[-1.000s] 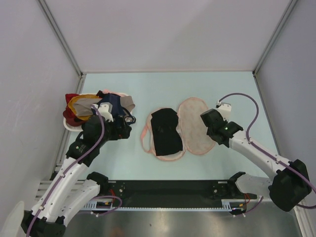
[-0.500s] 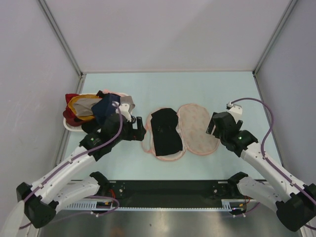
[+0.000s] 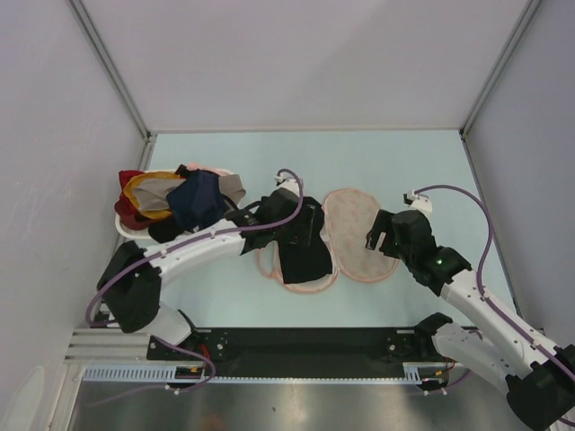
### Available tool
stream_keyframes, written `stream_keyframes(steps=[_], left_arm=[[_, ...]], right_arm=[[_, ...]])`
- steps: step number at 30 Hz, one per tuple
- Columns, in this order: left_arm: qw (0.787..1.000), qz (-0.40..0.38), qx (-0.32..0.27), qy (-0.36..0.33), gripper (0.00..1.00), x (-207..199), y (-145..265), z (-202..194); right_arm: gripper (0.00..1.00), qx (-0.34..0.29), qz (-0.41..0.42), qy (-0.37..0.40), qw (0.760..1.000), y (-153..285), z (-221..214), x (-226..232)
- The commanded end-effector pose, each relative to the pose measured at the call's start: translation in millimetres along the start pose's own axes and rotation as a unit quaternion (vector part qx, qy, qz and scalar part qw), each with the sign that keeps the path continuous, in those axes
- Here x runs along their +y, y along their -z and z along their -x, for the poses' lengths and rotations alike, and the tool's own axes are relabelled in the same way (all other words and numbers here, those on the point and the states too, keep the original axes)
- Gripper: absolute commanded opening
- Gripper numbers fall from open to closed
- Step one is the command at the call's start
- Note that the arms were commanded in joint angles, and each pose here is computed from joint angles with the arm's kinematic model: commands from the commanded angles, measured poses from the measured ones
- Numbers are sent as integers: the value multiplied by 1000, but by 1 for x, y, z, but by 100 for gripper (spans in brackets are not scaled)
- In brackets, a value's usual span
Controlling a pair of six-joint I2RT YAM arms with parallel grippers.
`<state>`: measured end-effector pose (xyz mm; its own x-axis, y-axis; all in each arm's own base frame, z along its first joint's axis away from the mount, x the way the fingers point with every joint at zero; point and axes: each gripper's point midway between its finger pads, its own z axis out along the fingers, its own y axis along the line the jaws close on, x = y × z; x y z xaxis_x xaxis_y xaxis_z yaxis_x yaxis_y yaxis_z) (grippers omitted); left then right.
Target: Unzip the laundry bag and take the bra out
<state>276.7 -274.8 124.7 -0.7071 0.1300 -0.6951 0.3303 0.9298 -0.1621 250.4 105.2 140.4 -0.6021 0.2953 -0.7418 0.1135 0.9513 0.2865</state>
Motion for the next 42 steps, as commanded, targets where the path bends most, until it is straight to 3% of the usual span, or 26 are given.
stream_keyframes(steps=[1,15,24,27,35,36,38,39,40,42], left_arm=[[1000,4,-6,6,100,-15,-24,14],[998,7,53,33,100,-20,-74,-20],[997,-11,43,70,98,-21,-83,-21],[996,-10,46,71,89,-20,-84,-23],[996,-19,42,74,42,-22,-78,-19],[996,-22,39,75,30,-23,-76,-17],[996,-25,37,76,19,-23,-74,-15],[996,-28,34,77,6,-25,-71,-12],[996,-35,32,77,0,-27,-68,-10],[996,-44,24,80,0,-30,-60,-2]], right_arm=[[85,-17,49,-2,999,4,9,17],[86,-1,74,9,997,-6,-8,22],[86,4,79,15,997,-10,-11,25],[86,7,79,16,997,-12,-12,25],[87,9,79,16,997,-13,-13,26],[86,9,79,16,997,-13,-13,25],[86,10,77,16,997,-14,-13,25],[86,10,78,17,997,-15,-13,25],[86,10,78,16,997,-15,-13,25],[86,11,77,16,997,-15,-14,26]])
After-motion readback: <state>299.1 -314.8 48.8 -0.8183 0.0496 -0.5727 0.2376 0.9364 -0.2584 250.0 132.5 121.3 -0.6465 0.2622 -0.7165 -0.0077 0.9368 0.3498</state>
